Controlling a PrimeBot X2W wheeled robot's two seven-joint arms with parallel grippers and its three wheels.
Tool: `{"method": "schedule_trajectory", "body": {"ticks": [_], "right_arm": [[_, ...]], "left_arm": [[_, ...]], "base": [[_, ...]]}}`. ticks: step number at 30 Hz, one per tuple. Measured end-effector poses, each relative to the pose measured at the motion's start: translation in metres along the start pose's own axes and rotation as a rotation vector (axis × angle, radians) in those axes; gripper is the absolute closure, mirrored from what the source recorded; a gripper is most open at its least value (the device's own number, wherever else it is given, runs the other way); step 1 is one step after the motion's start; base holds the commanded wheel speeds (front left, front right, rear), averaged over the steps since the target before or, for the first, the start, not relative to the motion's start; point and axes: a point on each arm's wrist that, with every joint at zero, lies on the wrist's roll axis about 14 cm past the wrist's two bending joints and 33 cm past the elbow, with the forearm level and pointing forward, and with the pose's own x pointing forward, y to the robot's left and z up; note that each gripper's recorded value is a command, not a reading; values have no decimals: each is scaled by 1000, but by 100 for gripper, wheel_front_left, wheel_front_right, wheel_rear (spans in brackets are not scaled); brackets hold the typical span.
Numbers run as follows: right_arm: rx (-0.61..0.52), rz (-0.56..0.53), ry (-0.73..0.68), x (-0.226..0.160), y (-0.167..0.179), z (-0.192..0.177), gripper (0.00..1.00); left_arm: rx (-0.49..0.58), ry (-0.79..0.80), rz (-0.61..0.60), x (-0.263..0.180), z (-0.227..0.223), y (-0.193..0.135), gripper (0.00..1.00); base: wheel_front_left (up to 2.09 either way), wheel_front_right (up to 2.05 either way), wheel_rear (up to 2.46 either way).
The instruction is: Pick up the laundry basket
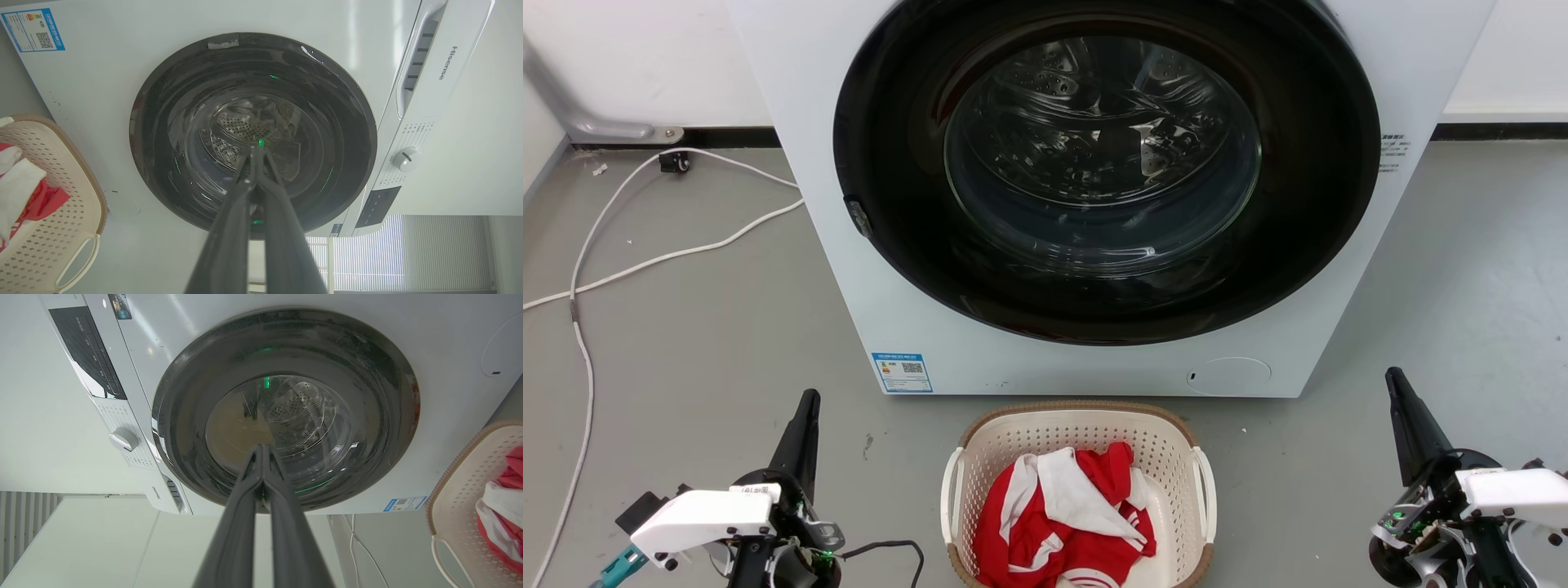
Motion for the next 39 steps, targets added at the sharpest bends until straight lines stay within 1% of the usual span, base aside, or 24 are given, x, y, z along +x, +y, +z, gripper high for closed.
{"method": "schedule_trajectory", "body": {"ticks": [3, 4, 10, 18, 24, 27, 29, 35, 39], "right_arm": [[0, 0, 0, 0, 0, 0, 100], [0, 0, 0, 0, 0, 0, 0], [7, -74, -8, -12, -25, 0, 0], [-17, -45, -27, -10, -16, -1, 0], [-54, -41, -49, -12, -14, 2, 0], [-105, -37, -59, -12, -12, 5, 0], [-173, -28, -66, -11, -8, 6, 0], [-313, -3, -87, -10, 2, 12, 0], [-427, 29, -96, -8, 14, 13, 0]], "left_arm": [[0, 2, 0, 0, 0, 0, 100], [0, 2, 0, 0, 0, 0, 0], [-12, -4, 72, -11, -2, 25, 0], [12, -38, 46, -11, 3, 16, 0], [58, -89, 48, -13, 16, 16, 0], [97, -118, 48, -14, 24, 15, 0], [129, -143, 51, -15, 31, 15, 0], [216, -198, 48, -17, 48, 10, 0], [297, -225, 21, -15, 54, -2, 0]], "base": [[0, 0, 0], [0, 0, 0], [0, 0, 0], [0, 0, 0], [0, 0, 0], [0, 0, 0], [0, 0, 0], [0, 0, 0], [0, 0, 0]]}}
